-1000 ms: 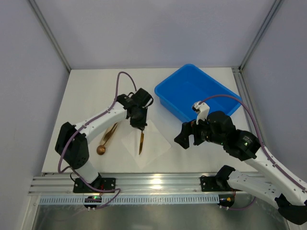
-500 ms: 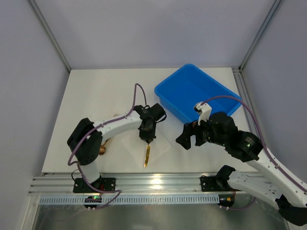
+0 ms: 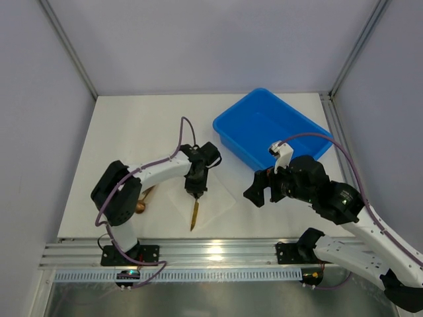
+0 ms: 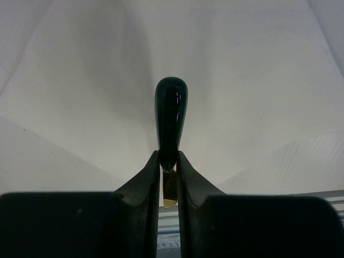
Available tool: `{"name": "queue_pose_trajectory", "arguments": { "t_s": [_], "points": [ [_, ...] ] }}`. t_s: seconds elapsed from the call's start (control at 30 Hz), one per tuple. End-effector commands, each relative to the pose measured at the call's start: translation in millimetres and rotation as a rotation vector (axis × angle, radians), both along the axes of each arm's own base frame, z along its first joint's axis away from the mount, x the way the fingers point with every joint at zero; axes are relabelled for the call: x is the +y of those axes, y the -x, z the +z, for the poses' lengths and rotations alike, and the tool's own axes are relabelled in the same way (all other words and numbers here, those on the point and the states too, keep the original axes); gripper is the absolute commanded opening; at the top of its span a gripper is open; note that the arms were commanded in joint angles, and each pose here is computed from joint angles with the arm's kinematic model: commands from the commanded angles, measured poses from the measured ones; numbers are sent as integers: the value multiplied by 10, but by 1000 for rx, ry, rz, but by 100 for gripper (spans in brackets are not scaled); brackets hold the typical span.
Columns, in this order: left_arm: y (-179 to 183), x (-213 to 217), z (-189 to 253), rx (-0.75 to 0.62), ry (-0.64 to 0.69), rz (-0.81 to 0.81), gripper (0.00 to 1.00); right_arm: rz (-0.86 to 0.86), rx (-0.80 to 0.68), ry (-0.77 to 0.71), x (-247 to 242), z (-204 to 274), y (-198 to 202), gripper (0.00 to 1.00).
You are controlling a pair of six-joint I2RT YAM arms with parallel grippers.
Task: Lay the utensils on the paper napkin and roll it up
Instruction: Place the utensils on the napkin.
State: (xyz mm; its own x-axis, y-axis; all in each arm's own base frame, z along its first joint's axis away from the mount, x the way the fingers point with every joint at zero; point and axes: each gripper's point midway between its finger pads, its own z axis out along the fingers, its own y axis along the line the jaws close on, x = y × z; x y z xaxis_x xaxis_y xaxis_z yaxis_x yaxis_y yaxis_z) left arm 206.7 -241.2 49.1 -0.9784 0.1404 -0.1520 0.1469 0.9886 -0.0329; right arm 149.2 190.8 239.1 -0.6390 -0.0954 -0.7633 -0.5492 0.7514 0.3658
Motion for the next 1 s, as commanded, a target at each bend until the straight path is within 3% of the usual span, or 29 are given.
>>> {"name": "queue_pose_trajectory", "arguments": {
  "t_s": [0.0, 0.5, 0.97],
  "points": [
    [-44, 2, 70, -12, 31, -31, 0, -9, -58, -33, -8, 199, -28, 99],
    [45, -103, -33, 52, 76, -33, 0, -1, -49, -45, 26, 191, -23, 99],
    [-14, -114, -162, 78, 37, -63, 0, -11, -56, -45, -6, 185, -18, 99]
  ]
}}
